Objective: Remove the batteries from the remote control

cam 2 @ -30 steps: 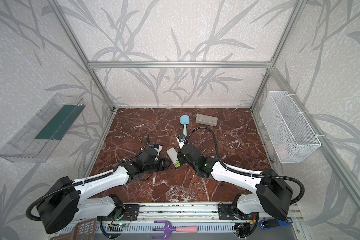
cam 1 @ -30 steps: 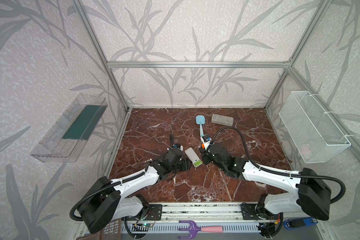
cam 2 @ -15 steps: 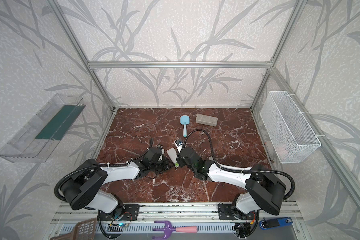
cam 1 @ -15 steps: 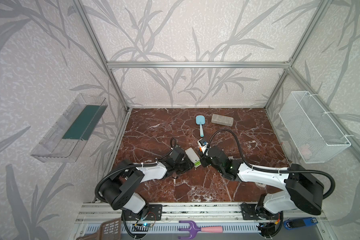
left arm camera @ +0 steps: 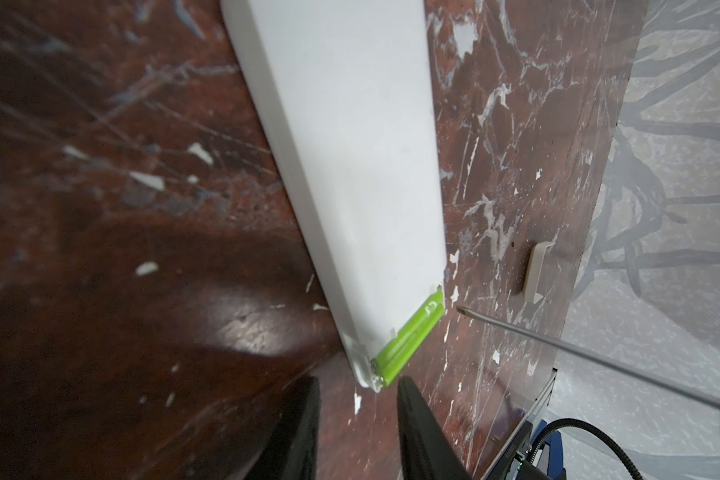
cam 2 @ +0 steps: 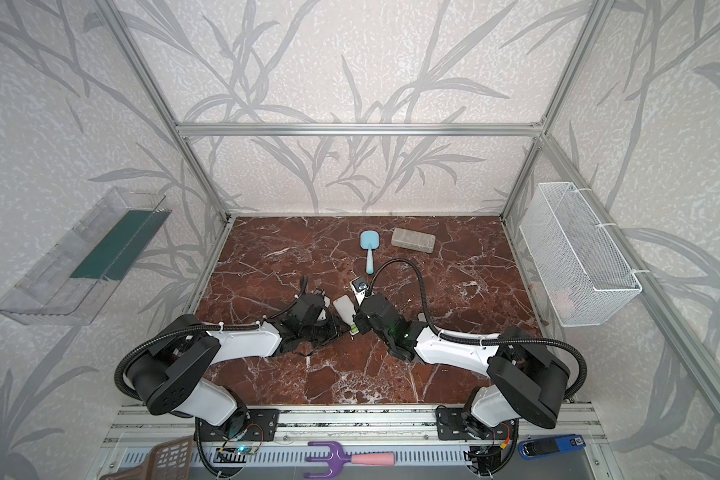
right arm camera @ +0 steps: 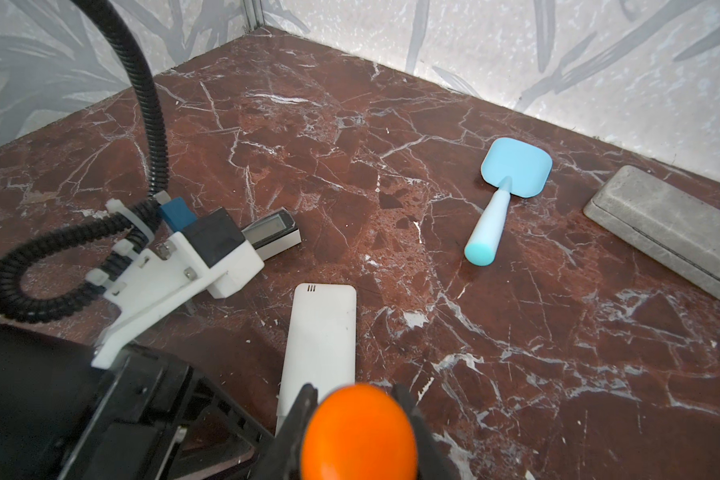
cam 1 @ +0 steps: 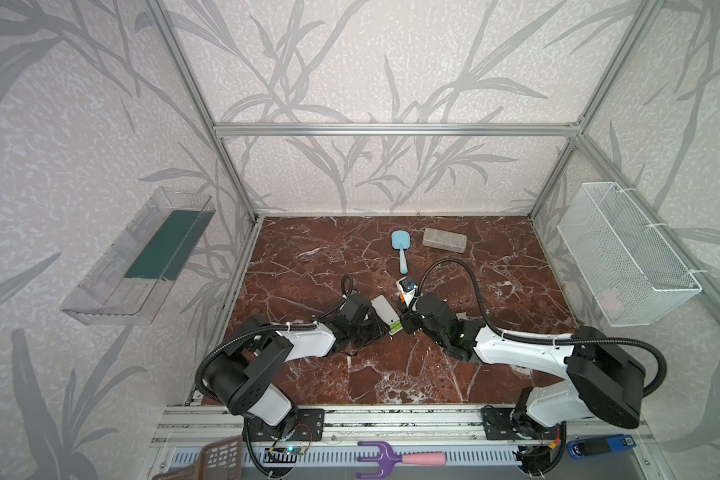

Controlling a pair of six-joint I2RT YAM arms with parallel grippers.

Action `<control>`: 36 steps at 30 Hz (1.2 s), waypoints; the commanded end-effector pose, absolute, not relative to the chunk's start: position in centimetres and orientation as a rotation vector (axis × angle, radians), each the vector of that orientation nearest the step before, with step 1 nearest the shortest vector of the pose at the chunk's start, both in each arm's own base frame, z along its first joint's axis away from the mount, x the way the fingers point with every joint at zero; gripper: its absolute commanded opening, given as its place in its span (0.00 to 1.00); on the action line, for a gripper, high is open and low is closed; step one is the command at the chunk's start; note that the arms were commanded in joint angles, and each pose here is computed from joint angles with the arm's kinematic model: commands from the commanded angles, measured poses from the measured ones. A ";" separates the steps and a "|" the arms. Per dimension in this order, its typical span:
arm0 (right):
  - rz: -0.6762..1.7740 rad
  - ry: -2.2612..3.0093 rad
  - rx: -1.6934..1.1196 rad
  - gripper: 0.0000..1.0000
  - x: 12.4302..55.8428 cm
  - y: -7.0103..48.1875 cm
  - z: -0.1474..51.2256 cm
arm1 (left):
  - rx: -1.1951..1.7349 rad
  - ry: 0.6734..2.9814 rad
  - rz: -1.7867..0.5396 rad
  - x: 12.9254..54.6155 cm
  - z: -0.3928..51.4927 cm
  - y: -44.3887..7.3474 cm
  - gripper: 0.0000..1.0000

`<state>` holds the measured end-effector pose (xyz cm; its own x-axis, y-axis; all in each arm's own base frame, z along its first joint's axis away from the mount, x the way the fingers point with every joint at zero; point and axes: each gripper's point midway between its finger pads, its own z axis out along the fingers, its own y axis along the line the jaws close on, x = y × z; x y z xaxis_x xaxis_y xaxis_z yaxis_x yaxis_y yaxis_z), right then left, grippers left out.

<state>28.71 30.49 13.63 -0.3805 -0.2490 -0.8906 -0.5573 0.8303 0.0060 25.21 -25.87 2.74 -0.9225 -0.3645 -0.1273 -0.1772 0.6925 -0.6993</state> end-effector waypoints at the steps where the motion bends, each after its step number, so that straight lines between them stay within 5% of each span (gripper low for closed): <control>1: 0.385 1.988 -0.554 0.00 28.9 30.2 13.3 | -0.461 2.648 -1.051 25.6 2.7 -25.7 0.33; 25: 0.391 2.064 -0.552 0.00 28.3 29.8 11.3 | -0.488 2.672 -1.063 25.2 1.5 -25.8 0.29; 36: 0.532 2.176 -0.289 0.00 28.9 27.9 8.9 | -0.574 2.671 -1.065 24.6 -0.2 -25.5 0.21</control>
